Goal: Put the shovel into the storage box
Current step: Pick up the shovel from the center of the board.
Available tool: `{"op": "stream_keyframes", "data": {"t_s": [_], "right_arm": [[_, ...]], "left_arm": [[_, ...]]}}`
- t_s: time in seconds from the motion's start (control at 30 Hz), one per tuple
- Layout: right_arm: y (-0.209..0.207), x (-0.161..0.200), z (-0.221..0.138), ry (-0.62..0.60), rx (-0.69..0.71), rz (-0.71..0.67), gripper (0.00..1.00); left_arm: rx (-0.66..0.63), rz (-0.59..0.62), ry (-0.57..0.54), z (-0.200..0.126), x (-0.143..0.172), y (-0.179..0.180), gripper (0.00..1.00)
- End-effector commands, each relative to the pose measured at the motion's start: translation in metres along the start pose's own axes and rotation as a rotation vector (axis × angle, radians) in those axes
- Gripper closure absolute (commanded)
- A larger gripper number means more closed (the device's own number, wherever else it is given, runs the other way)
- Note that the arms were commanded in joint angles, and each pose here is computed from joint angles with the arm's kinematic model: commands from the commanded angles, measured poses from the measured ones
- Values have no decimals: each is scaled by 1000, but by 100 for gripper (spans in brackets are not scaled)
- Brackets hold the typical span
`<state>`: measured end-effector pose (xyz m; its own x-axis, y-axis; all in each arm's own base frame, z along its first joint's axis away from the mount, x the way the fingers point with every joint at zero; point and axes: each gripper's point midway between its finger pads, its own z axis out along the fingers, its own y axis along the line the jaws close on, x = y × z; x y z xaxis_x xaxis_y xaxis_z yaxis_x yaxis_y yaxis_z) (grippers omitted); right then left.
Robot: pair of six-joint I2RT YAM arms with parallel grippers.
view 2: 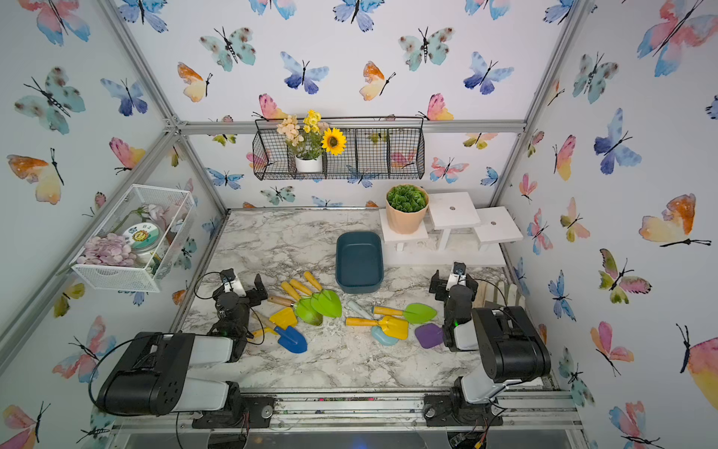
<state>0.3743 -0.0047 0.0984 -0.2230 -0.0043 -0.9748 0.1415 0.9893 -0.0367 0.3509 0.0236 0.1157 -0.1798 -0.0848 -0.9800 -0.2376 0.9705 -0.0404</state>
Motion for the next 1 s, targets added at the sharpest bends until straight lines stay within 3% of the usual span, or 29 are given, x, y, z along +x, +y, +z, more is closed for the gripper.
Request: {"op": "stream_keyframes", "data": {"t_s": [0.0,0.6,0.67,0.77,0.87,0.97], "right_arm": [[1,-6,1,-22,-3,2,2],[0,-8,0,-29,1,2,2],[1,-18,2,-44,-1,5,2],[-1,-29,10,39,22,-5,2],[-1,-55,7,21,18,45,2],[10,-81,2,-6,-51,104,2]], "left_arm": [[-21,-1,-15,2,-5,2,1],[-22,-3,-16,2,-5,2,1],[-48,-18,-34,1,-10,7,1],[-32,-3,-20,2,-16,2,1],[-76,-4,4,4,-30,5,1],[-99,-57,-41,-4,-52,10,1]]}}
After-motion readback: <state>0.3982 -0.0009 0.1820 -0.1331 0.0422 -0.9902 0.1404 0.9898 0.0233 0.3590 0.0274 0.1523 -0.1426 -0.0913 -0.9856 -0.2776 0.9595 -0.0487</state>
